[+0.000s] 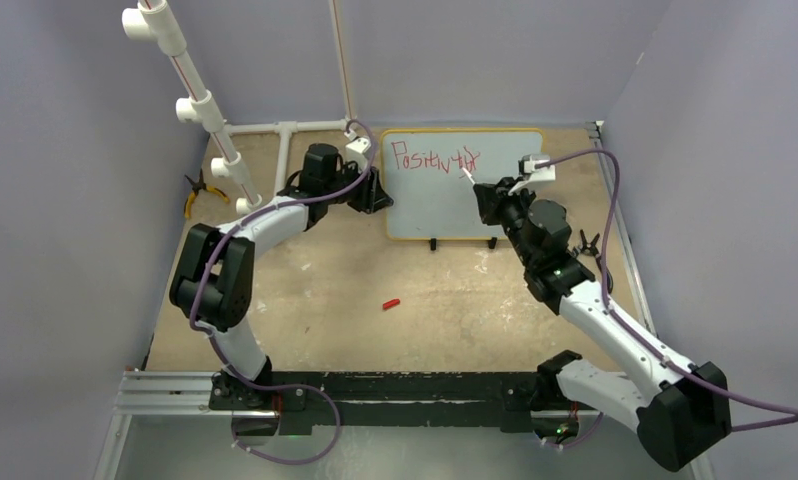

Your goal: Write a sentence on the whiteboard

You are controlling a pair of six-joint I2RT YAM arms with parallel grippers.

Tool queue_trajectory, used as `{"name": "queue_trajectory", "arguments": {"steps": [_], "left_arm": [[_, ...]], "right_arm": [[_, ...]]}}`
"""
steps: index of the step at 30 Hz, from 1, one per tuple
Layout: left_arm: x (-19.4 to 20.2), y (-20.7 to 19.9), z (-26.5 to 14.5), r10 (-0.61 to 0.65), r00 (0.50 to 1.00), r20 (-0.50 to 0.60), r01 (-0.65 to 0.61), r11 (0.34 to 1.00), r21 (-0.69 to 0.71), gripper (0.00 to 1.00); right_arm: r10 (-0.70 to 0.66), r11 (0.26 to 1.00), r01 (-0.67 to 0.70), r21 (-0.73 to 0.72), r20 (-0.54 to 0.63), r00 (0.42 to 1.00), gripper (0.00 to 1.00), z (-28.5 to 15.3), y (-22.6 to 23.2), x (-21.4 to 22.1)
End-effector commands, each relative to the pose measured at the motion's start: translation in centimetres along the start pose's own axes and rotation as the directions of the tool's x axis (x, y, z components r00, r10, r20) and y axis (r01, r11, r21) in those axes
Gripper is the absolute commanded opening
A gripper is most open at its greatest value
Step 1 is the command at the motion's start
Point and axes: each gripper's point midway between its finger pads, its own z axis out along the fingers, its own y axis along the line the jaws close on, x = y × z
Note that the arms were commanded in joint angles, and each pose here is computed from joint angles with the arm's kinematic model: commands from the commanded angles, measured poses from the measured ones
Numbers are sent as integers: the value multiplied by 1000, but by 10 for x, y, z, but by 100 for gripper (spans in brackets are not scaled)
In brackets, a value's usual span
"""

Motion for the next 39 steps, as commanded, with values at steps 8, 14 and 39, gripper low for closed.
{"name": "queue_trajectory", "arguments": {"steps": [8, 14, 39], "left_arm": [[-50, -12, -22, 17, 987, 158, -20, 1000, 17, 50], [-68, -10, -19, 21, 982, 189, -27, 999, 29, 55], [-45, 1, -5, 12, 992, 129, -14, 1000, 19, 49]], "right_arm": [[16, 999, -19, 35, 96, 995, 0, -16, -8, -20], [16, 992, -24, 125, 62, 998, 0, -7, -33, -7], [28, 998, -37, 59, 151, 988, 0, 10, -65, -35]]}}
